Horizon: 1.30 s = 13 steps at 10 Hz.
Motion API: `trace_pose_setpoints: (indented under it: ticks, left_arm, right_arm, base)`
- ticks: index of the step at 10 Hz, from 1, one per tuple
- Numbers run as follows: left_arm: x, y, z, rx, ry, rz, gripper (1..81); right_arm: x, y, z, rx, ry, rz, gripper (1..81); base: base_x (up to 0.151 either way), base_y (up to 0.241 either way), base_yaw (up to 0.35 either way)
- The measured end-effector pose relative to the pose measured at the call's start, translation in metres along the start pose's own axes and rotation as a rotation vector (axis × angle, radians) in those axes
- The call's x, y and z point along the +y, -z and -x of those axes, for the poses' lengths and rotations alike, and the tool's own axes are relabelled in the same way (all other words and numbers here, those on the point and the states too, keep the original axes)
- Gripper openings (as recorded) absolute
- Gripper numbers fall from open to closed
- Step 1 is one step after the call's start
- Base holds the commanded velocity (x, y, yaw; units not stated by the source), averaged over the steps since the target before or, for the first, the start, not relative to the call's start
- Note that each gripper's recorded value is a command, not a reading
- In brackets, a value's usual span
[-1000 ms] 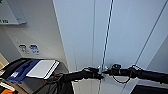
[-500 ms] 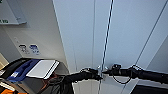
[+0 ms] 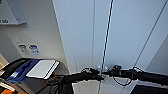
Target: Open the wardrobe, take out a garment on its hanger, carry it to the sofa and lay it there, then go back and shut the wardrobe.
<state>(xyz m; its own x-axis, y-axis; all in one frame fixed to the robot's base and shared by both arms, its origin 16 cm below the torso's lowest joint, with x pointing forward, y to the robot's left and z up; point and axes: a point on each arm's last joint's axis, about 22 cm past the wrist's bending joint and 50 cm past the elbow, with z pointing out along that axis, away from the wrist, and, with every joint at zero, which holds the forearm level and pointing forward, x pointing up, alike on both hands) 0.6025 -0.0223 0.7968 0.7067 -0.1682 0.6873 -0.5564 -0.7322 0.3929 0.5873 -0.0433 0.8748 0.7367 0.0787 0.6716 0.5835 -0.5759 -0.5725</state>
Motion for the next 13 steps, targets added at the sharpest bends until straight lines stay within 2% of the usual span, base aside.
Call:
trace_pose_setpoints:
  ticks: [4, 6, 8, 10, 13]
  left_arm:
    - [0.018, 0.010, 0.003, -0.032, -0.054, 0.045, 81.1]
    - [0.029, 0.017, 0.014, -0.076, -0.085, 0.071, 81.1]
    - [0.040, 0.038, 0.030, -0.106, -0.107, 0.120, 81.1]
    - [0.049, 0.069, 0.048, -0.082, -0.103, 0.185, 81.1]
    - [0.057, 0.110, 0.084, -0.034, -0.049, 0.259, 81.1]
  right_arm:
    - [0.000, -0.001, 0.000, 0.004, 0.000, -0.003, 81.1]
    - [-0.001, 0.001, 0.005, 0.030, 0.012, -0.021, 81.1]
    - [-0.008, 0.004, 0.016, 0.040, 0.023, -0.046, 81.1]
    - [-0.016, 0.010, 0.035, 0.048, 0.036, -0.076, 81.1]
    - [-0.028, 0.033, 0.076, 0.005, 0.012, -0.104, 81.1]
  base:
    - [0.000, 0.000, 0.000]
    - [0.000, 0.000, 0.000]
    - [0.000, 0.000, 0.000]
    - [0.000, 0.000, 0.000]
    - [0.000, 0.000, 0.000]
